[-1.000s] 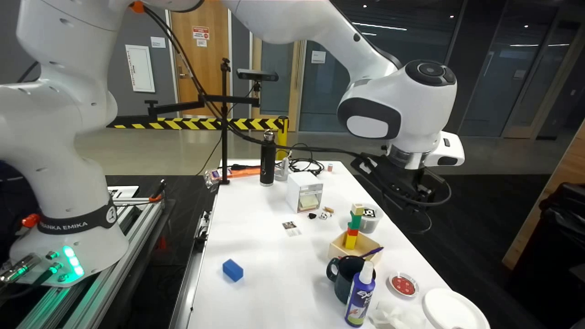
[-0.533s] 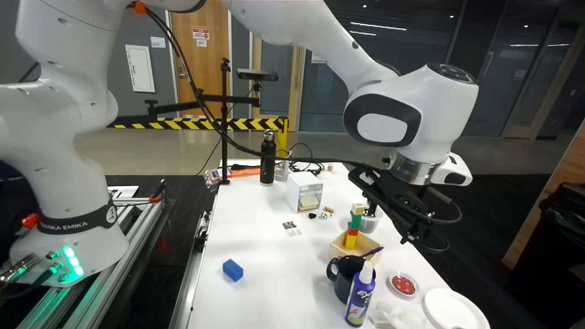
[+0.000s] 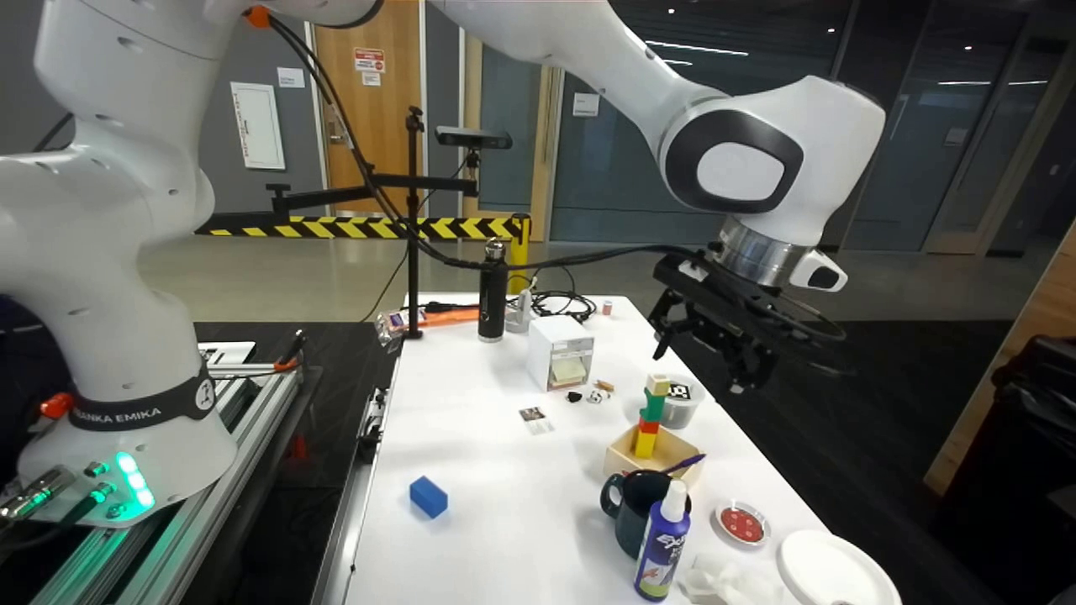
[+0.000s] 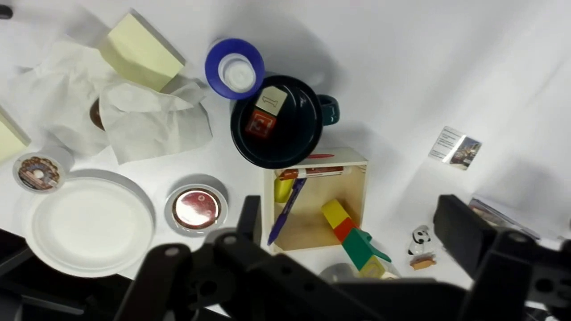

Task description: Remove the blue bottle from the box and place it on the right side of the table.

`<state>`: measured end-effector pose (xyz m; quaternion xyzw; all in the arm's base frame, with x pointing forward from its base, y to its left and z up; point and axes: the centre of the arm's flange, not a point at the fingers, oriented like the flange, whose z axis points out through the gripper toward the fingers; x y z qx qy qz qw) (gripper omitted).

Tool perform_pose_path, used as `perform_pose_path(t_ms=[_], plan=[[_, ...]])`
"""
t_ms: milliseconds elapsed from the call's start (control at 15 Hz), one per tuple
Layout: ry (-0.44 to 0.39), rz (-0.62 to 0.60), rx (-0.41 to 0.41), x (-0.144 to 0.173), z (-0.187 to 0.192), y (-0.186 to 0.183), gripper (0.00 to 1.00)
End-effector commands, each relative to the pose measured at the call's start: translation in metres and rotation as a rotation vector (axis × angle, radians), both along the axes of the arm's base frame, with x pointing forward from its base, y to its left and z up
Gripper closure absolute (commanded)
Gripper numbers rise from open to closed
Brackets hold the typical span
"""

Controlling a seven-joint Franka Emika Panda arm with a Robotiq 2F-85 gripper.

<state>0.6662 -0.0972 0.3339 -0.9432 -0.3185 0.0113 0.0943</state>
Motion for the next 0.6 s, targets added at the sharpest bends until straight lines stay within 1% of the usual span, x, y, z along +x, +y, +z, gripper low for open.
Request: perform_pose_path(t_ms=[0,133,267,333,533], plan=[[0.054,0.101,-0.022,0.039,0.023,0.027,0.00],[0.072,0.141,-0.027,0.050,0.029,0.044,0.00],[0.082,0.154,-0.011,0.061,0.035,0.055,0.00],[0.059,0.127,0.005,0.029,0.028,0.054,0.00],[0.064,0.141,0.010,0.039,0.028,0.060,0.00]])
